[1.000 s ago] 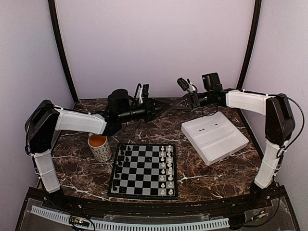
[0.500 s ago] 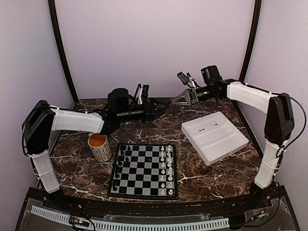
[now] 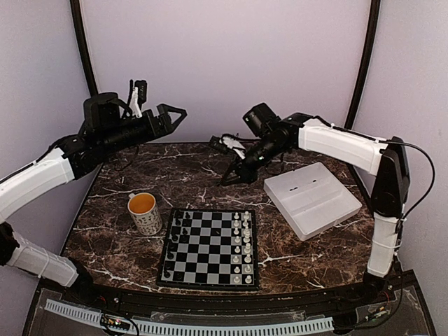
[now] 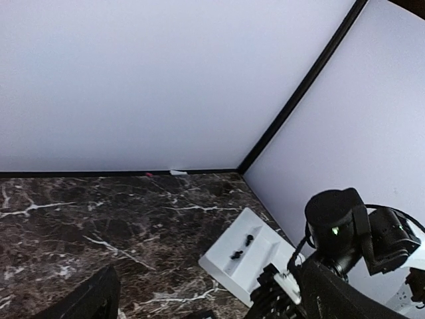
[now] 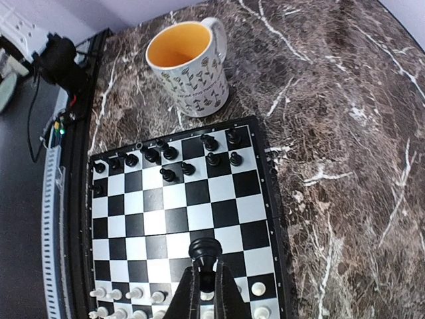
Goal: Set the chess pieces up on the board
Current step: Place the pawn at d7.
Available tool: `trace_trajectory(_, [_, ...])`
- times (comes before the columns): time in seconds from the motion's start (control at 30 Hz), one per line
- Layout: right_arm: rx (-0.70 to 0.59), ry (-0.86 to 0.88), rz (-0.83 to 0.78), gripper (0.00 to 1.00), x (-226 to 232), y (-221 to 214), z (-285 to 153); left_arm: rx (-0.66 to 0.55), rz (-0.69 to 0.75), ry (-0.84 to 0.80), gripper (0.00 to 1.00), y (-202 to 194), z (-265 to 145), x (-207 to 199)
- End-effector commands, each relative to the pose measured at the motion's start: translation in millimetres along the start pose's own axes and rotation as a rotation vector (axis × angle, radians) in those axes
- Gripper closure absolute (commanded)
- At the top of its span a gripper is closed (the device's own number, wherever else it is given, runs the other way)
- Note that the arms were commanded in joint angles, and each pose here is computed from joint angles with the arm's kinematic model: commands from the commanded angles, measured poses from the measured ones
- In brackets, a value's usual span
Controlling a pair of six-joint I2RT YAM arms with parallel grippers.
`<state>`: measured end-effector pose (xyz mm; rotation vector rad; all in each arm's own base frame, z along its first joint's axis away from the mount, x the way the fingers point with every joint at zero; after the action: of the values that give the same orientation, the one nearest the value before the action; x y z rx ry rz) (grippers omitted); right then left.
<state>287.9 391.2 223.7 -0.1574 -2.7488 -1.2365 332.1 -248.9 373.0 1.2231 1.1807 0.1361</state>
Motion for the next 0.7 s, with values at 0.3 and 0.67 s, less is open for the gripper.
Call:
trace_trajectory(0.3, [0.417, 0.008, -0.338, 1.00, 54, -28, 114, -0.110, 0.161, 0.363, 0.01, 13, -85, 51])
trace_trajectory(0.67, [0.495, 0.052, -0.501, 1.00, 91, -40, 163, -0.131, 0.129, 0.356, 0.01, 6, -110, 54])
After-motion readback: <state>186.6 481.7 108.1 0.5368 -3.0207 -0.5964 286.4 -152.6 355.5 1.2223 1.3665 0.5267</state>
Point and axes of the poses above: each gripper's point midway between its finger pads, its own z axis out along the fingers, its own x axis along the line the jaws close on, y = z × x, the point moved 2 cm from there along -z, back along the fingers, and after that the axes turned 7 degrees about -z, right-handed, at the moved point
